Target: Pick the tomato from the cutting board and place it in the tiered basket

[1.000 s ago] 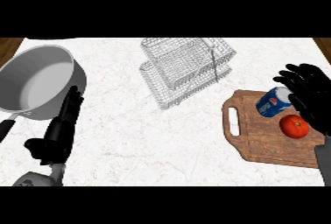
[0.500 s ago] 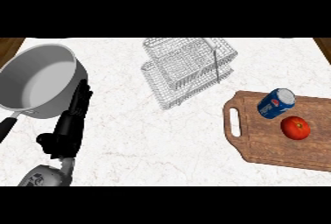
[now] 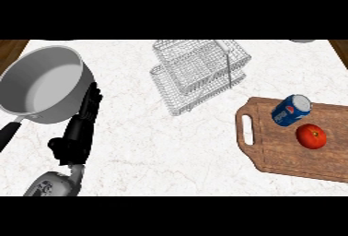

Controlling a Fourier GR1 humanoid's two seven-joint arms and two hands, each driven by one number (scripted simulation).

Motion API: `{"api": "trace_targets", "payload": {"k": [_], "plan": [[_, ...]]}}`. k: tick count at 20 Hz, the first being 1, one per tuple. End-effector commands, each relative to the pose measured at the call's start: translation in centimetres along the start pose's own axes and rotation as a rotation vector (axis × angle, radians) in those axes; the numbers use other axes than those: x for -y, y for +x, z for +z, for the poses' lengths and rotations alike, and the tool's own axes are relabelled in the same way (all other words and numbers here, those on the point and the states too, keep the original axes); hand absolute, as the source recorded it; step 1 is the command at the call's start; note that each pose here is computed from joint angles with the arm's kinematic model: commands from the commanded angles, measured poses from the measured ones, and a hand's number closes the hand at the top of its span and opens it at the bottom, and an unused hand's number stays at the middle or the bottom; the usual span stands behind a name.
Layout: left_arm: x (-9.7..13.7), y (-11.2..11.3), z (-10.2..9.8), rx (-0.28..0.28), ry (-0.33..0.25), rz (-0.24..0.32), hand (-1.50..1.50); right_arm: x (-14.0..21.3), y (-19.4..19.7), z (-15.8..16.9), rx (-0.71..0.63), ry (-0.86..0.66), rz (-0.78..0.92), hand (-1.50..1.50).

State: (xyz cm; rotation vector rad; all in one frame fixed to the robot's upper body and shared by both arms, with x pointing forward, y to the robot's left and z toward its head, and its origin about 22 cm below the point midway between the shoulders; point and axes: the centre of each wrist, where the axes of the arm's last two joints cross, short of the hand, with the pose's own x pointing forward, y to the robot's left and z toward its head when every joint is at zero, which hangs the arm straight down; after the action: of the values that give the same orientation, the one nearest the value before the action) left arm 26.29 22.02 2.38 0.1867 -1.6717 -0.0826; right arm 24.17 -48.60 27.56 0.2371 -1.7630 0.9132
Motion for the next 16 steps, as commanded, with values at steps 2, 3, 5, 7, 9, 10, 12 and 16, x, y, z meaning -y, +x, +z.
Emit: {"api": "trace_targets", "payload": {"k": [2,3,5,7,9,10,12,16], "plan": [[1.0,0.2,-0.6,0.000,-0.009,-0.009,0.00,-0.1,5.7,-0.4,-0.110,0.199,0.305,-1.50],[1.4,-0.4,0.1,-0.005,-0.023,-0.006,0.00,-0.3,6.7,-1.1,-0.132,0.199,0.357,-1.50],[1.3,0.9,-0.8,0.013,-0.017,-0.003,0.00,-1.5,5.3,-1.0,-0.159,0.219,0.366,-1.50],[1.8,0.3,-0.3,0.014,-0.017,-0.005,0.00,-2.2,5.2,-1.3,-0.178,0.234,0.395,-1.50],[0.8,1.1,-1.4,0.005,-0.016,-0.005,0.00,-3.9,4.8,-3.0,-0.191,0.251,0.436,-1.50],[0.5,0.8,-0.6,-0.005,-0.024,-0.018,0.00,-2.7,5.5,-2.0,-0.205,0.260,0.434,-1.50],[2.6,1.2,-1.4,-0.002,-0.032,-0.006,0.00,-3.8,4.1,-2.2,-0.189,0.268,0.422,-1.50],[1.8,1.2,-0.2,0.006,-0.039,0.003,0.00,-5.2,4.4,-3.5,-0.222,0.293,0.486,-1.50]]}}
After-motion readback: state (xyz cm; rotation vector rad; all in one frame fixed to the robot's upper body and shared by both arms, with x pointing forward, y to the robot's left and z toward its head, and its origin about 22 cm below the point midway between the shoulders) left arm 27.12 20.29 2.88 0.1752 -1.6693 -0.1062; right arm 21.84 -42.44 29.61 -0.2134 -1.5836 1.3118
